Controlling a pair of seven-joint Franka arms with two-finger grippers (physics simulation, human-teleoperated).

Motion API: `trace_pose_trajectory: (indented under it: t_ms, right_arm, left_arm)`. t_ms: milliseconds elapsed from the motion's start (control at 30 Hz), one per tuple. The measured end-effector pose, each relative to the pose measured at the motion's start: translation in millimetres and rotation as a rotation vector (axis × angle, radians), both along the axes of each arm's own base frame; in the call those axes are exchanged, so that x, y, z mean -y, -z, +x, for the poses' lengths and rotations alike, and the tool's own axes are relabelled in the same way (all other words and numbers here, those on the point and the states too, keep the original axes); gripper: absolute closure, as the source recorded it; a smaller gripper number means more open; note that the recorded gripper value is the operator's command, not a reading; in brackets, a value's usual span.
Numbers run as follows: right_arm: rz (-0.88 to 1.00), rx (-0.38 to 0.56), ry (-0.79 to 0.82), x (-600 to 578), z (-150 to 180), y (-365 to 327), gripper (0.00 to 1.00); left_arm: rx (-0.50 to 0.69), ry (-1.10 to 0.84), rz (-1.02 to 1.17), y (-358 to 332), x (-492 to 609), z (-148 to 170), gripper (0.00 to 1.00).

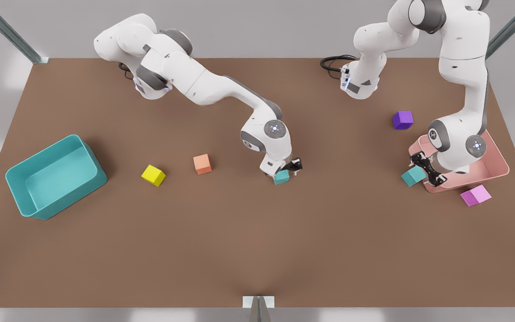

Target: Stack the two blue cubes on top of each other

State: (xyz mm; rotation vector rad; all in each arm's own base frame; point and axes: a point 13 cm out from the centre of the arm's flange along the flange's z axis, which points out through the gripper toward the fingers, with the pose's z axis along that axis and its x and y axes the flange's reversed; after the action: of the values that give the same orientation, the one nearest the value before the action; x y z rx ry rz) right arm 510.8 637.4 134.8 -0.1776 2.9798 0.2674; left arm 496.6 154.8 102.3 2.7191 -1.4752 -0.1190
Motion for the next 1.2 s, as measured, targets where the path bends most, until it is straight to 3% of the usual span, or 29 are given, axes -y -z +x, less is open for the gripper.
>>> trace_pose_trajectory:
  t_ms: [67, 133, 267, 367, 500, 633, 667, 700, 900, 1000, 1100, 1200]
  right_arm:
    - [0.013, 0.021, 0.042, 21.0, 22.0, -68.4, 0.00]
    - [-0.021, 0.011, 0.135, 93.4, 69.5, -131.9, 0.00]
    - [-0.159, -0.085, 0.399, 383.6, 179.1, -207.7, 0.00]
    - [-0.239, -0.189, 0.475, 545.2, 153.4, -261.0, 0.00]
    - [-0.275, -0.300, 0.343, 570.5, 115.1, -269.4, 0.00]
    - [-0.287, -0.367, 0.208, 573.3, 97.5, -264.5, 0.00]
    - [-0.288, -0.378, 0.178, 573.6, 94.8, -263.7, 0.00]
    - [-0.288, -0.386, 0.150, 573.8, 92.5, -263.2, 0.00]
    - [-0.280, -0.418, 0.011, 573.6, 84.1, -260.7, 0.00]
    - [-0.275, -0.424, -0.041, 574.1, 82.2, -260.2, 0.00]
    - [-0.270, -0.426, -0.087, 574.4, 81.4, -260.2, 0.00]
    - [-0.267, -0.421, -0.123, 576.3, 82.2, -262.2, 0.00]
  left_arm:
    - [-0.015, 0.013, -0.001, 3.6, 0.4, -3.3, 0.00]
    - [-0.030, 0.022, -0.004, 9.1, 0.3, -6.6, 0.00]
    - [-0.044, 0.033, -0.006, 18.7, -0.7, -9.9, 0.00]
    - [-0.040, 0.039, -0.005, 22.2, -1.8, -9.3, 0.00]
    - [-0.056, 0.048, -0.004, 44.0, -2.4, -13.9, 0.00]
    - [-0.053, 0.055, 0.000, 55.4, -4.4, -13.0, 0.01]
    - [-0.050, 0.056, 0.000, 56.3, -4.3, -12.4, 0.27]
    - [-0.047, 0.054, -0.001, 56.7, -3.9, -11.7, 0.33]
    - [-0.032, 0.054, -0.015, 52.4, 6.6, -6.1, 0.37]
    - [0.018, 0.091, -0.041, 4.3, 46.4, 16.2, 0.36]
    - [0.085, 0.274, -0.090, -72.4, 169.4, 47.3, 0.36]
    - [0.112, 0.640, -0.106, -119.6, 342.6, 61.1, 0.36]
